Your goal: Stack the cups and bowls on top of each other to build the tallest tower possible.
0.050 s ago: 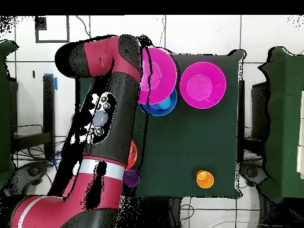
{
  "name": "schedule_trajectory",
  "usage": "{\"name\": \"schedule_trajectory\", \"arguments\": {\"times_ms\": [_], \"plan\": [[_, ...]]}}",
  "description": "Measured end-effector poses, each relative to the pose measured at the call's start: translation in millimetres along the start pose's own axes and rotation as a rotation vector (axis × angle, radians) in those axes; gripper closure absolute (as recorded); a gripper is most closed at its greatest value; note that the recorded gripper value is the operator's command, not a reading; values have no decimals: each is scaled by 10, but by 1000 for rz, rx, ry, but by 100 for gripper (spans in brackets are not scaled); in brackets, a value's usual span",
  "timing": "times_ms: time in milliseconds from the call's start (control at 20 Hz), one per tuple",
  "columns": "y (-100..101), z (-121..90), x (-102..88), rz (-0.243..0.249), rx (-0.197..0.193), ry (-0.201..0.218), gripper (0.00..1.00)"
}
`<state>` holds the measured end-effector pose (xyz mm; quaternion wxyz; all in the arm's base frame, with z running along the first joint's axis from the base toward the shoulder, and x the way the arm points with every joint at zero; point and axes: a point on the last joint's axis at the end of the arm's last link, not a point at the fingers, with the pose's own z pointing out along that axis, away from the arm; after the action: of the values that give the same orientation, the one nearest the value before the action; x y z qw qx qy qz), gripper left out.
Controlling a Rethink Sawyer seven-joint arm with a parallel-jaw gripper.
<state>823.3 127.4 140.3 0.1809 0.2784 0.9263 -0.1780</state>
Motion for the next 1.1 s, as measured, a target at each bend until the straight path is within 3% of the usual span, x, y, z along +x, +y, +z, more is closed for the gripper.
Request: {"name": "schedule_trajectory", "arguments": {"times_ms": [400, 700, 1100], "plan": [[63, -43, -51, -3, -13, -15, 100], [212, -170, -194, 1, -53, -39, 100], [399, -232, -342, 4, -74, -30, 100]]}}
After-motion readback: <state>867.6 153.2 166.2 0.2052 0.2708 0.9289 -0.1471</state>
